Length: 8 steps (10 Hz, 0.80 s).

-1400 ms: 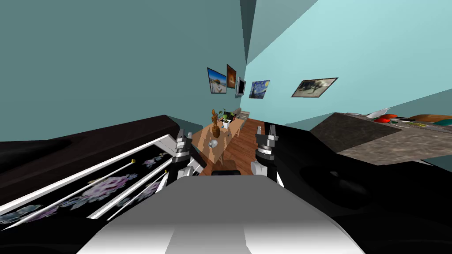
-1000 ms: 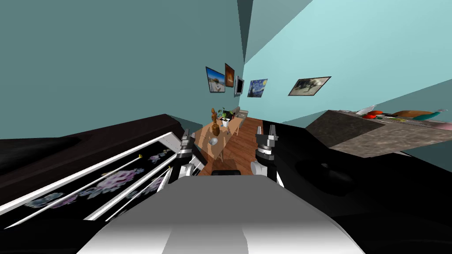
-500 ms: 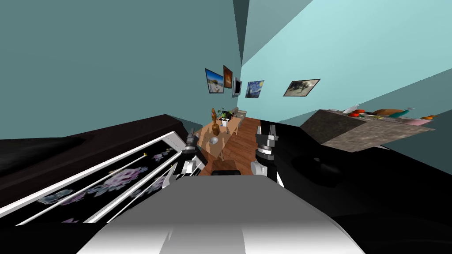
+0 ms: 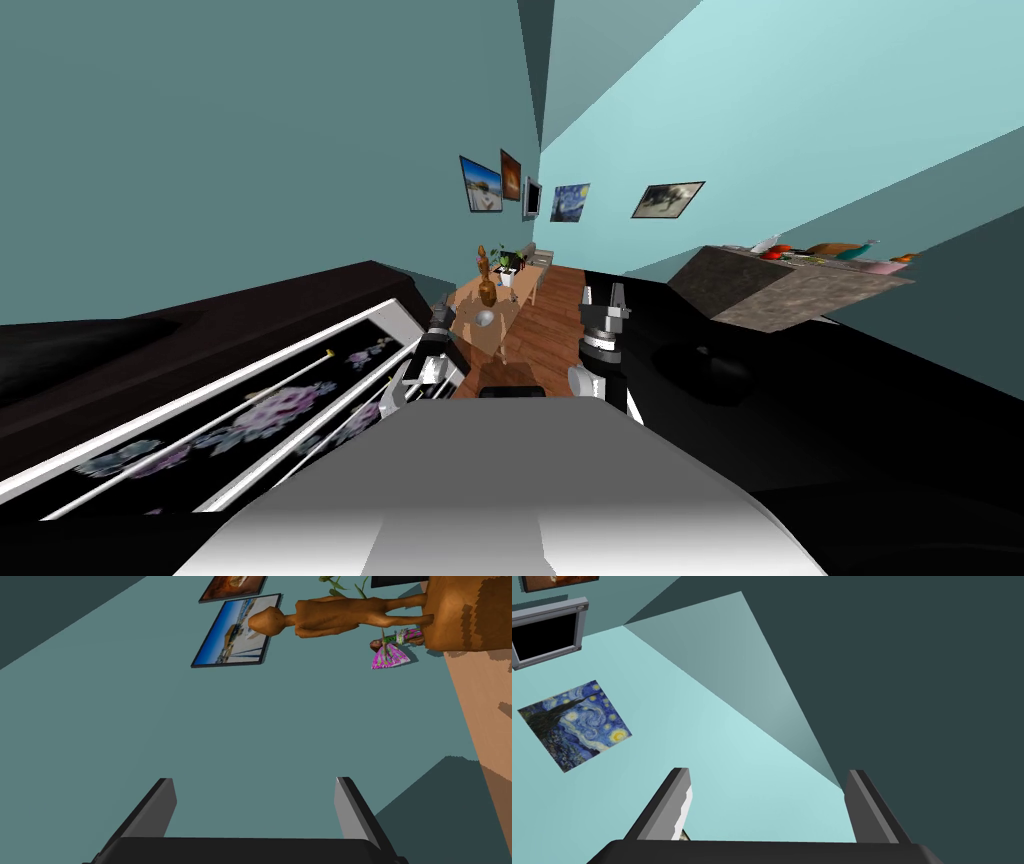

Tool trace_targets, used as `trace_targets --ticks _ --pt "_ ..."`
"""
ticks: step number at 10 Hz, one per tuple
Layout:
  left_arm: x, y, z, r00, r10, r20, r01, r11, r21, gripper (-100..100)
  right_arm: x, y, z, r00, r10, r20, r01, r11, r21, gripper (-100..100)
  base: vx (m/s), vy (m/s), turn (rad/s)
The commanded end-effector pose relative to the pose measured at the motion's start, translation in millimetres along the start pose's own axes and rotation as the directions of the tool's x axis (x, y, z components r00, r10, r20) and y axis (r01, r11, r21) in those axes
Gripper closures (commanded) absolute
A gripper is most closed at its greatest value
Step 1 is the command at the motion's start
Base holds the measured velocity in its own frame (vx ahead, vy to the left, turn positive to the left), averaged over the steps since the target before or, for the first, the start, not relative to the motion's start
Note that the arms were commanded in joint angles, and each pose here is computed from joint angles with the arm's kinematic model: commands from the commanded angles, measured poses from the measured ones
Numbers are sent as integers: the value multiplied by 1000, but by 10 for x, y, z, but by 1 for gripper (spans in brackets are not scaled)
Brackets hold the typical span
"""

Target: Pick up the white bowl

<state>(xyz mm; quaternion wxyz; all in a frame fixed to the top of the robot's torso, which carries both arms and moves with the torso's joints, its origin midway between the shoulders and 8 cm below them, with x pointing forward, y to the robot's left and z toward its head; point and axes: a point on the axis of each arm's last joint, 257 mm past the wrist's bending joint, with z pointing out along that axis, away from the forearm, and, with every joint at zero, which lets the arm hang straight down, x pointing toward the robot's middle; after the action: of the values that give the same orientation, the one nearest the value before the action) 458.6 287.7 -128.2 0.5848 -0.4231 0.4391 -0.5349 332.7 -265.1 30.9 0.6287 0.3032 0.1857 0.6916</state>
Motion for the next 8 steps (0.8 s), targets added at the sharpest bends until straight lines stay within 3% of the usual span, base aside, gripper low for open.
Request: trace_targets --ticks 1,3,5,8 --pt "50 223 62 1000 -19 -6 18 998 -60 -100 0 0 0 1000 0 0 0 1000 0 0 -19 47 -80" --pt "80 387 118 999 -35 -10 34 994 -106 -100 0 0 0 1000 0 0 0 1000 0 0 -24 65 -113" --pt "156 676 226 998 -68 -15 64 980 -187 -100 0 0 0 1000 0 0 0 1000 0 0 -20 52 -107" --pt "193 894 255 996 -83 -14 77 965 -251 -100 0 0 0 1000 0 0 0 1000 0 0 -24 51 -77"
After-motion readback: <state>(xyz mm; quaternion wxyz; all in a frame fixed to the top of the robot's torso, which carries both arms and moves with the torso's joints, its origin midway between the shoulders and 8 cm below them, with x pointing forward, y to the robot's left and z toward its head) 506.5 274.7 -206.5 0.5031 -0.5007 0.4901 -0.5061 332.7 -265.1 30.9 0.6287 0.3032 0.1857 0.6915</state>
